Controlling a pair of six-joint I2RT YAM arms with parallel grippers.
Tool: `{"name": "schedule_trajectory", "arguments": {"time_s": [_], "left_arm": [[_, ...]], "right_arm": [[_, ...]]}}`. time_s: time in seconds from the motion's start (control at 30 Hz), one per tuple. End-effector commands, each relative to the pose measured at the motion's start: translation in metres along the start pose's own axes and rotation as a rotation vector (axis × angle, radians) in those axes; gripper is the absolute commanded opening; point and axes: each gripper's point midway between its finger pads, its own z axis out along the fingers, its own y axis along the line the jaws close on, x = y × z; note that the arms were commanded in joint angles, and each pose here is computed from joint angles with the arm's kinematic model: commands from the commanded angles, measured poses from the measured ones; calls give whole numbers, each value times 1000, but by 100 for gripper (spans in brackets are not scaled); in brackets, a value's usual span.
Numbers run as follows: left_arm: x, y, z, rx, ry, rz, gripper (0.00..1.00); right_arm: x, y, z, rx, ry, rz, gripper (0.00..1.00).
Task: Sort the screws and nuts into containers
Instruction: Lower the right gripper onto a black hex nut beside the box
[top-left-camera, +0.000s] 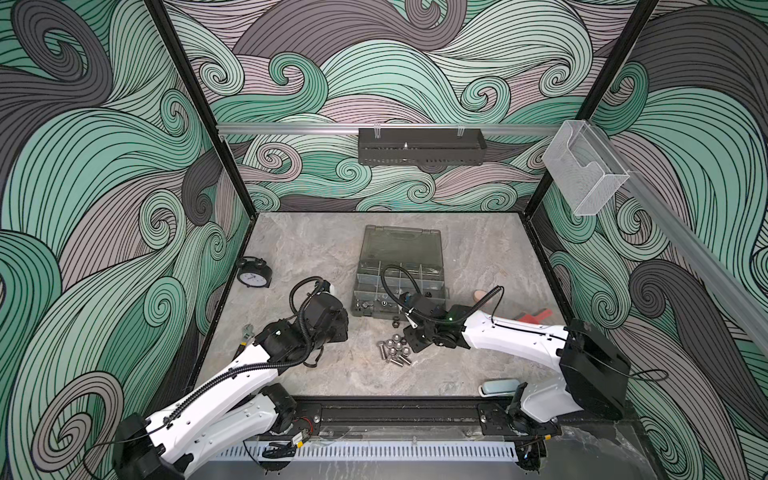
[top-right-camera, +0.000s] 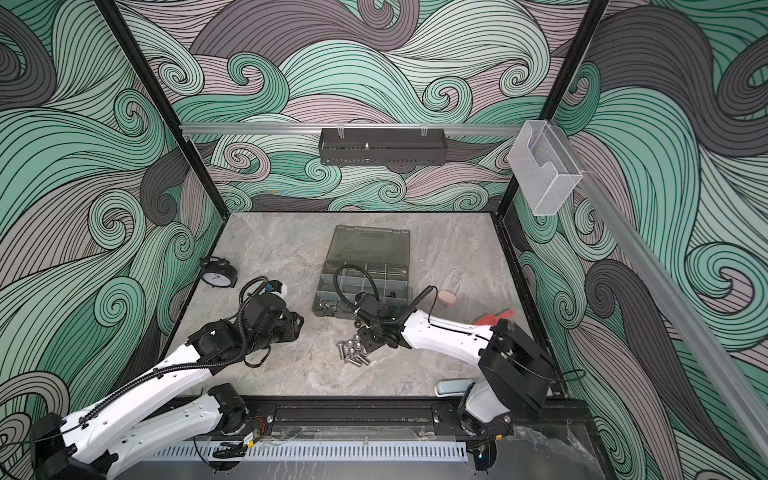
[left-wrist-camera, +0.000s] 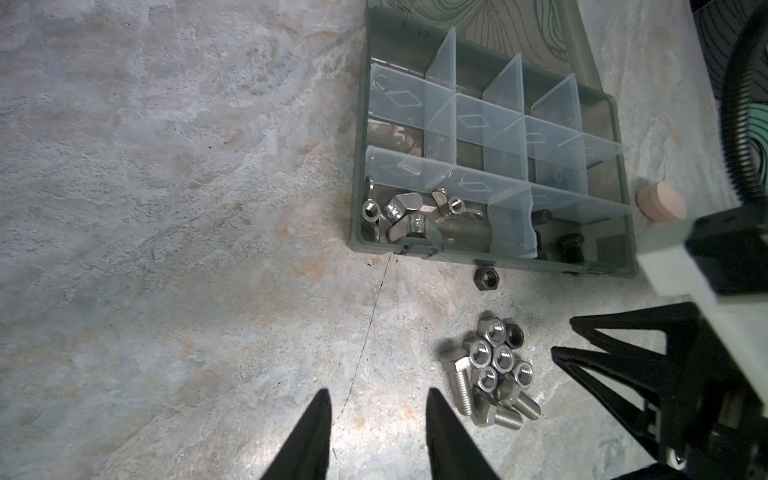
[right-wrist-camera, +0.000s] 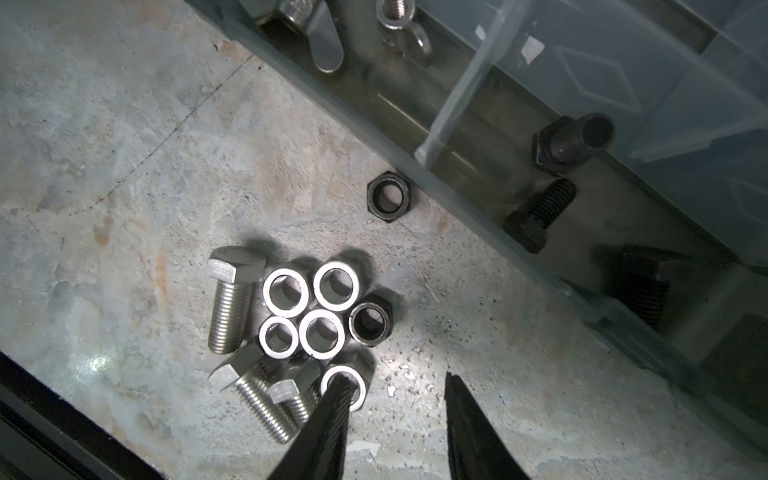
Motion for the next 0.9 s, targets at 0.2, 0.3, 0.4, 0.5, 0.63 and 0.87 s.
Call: {"name": "schedule_trajectory", "arguments": {"time_s": [0.2,0.3,0.4,0.5,0.63,0.87], "left_arm": [[4,3,3,-2,15,-36,41],[3,-2,5,18,17,-39,41],[2,-5,5,30,17,-40,41],[3,-7,5,31,30,-42,41],[4,-8,6,35,38,-51,41],[5,-8,8,35,46,-56,41]], "right_arm": [[-15,-1,15,60,-2,-9,40],[-18,0,20,65,1,-14,40],[-21,0,25,75,6,-11,40],[-24,-2,28,91,-3,-2,40],[-23,-7,32,119,-1,6,40],[-20,-5,41,116,17,12,40]]}}
